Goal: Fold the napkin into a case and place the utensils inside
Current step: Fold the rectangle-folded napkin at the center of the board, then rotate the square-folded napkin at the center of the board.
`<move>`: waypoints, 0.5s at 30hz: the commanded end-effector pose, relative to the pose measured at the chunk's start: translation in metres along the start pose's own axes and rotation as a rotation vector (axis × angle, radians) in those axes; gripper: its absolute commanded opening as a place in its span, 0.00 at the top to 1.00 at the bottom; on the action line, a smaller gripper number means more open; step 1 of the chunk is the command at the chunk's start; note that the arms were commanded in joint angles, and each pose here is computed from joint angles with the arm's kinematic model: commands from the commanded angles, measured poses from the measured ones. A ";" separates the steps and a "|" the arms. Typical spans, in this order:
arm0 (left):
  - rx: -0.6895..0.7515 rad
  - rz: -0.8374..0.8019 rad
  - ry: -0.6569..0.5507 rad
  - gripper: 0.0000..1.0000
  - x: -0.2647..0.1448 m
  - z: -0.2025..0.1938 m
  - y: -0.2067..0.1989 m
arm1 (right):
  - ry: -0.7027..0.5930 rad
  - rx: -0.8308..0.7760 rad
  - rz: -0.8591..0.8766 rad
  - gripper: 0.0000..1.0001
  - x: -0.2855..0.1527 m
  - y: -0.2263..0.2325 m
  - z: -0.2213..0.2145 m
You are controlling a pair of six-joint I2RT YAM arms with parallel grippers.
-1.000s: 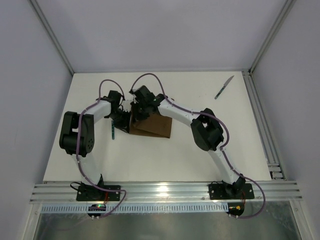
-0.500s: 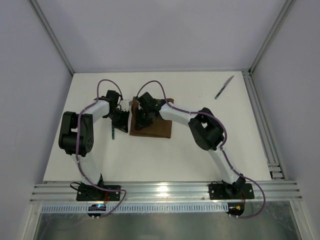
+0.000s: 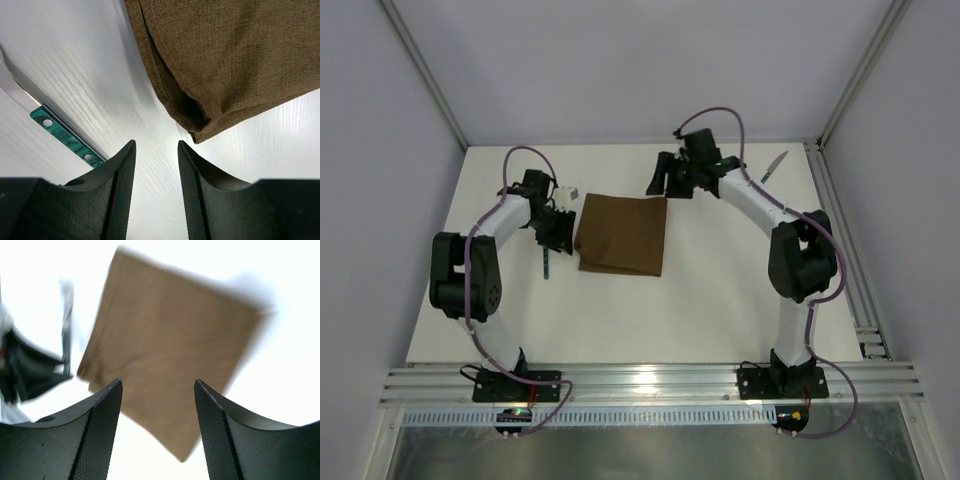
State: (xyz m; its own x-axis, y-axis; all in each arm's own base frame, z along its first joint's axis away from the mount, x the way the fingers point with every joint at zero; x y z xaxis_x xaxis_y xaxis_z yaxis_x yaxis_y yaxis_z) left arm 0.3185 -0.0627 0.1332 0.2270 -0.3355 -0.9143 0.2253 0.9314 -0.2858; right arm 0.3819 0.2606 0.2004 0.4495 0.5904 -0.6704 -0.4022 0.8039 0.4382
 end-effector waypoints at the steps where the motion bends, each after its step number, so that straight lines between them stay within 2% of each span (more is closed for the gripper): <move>1: 0.020 0.001 -0.038 0.58 -0.020 0.007 -0.005 | 0.004 0.097 -0.104 0.36 -0.008 -0.060 -0.001; 5: 0.017 -0.002 -0.046 0.56 -0.024 0.010 -0.006 | 0.019 0.140 -0.015 0.36 0.013 -0.070 0.002; 10: 0.015 -0.031 -0.062 0.52 -0.029 0.013 -0.013 | 0.028 0.216 -0.027 0.35 0.038 -0.086 -0.002; 15: 0.016 -0.031 -0.046 0.51 -0.024 0.012 -0.013 | 0.028 0.285 -0.013 0.39 0.054 -0.096 -0.011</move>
State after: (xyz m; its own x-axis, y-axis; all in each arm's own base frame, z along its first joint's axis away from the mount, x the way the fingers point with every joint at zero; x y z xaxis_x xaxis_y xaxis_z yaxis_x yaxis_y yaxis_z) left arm 0.3187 -0.0649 0.1455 0.2296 -0.3442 -0.9104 0.2258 0.9287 -0.2942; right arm 0.4247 0.2141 0.1058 0.3713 0.5517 -0.7468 -0.1649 0.8307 0.5317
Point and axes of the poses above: each gripper's point midway between its finger pads, its own x axis out along the fingers, its own y axis along the line the jaws close on, z = x × y, the point moved 9 cm from there along -x, back along the fingers, and after that the axes turned 7 degrees about -x, right-handed, at the moved point
